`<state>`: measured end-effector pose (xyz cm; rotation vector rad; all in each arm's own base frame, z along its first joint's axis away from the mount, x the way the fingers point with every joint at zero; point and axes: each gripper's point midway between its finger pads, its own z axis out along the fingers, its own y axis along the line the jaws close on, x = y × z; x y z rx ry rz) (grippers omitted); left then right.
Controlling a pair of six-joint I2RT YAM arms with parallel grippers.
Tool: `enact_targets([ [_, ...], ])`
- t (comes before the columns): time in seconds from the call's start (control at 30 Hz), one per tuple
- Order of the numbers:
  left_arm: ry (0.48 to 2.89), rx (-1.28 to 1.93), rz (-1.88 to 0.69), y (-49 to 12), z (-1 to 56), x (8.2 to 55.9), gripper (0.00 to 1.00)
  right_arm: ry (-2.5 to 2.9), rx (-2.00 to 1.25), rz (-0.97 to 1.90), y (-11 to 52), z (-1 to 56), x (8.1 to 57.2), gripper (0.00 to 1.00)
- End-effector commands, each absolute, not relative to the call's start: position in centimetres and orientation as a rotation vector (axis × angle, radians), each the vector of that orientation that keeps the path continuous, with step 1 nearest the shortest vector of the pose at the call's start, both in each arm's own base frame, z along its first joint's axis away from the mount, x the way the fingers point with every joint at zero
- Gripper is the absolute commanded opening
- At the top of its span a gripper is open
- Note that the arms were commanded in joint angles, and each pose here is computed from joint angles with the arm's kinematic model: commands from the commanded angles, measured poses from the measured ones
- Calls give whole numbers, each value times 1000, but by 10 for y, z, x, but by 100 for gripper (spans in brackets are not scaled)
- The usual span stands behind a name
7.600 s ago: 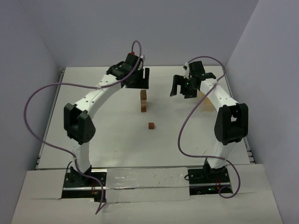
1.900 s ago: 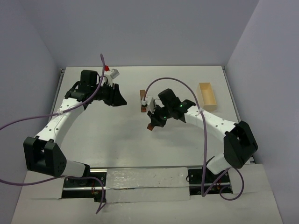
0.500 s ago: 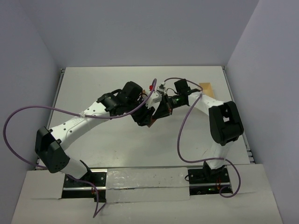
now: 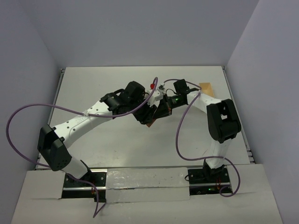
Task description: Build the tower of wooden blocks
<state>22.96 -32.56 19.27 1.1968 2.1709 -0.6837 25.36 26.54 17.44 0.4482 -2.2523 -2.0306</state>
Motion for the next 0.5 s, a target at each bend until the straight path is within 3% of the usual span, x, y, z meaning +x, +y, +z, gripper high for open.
enact_targets([
  [0.0,2088,1204,-802,-345,221,224,51,-2108,482,-2133,263,204,253,0],
  [0.47,2125,1169,-692,-344,203,236,46,-2077,413,-2115,263,204,256,0],
])
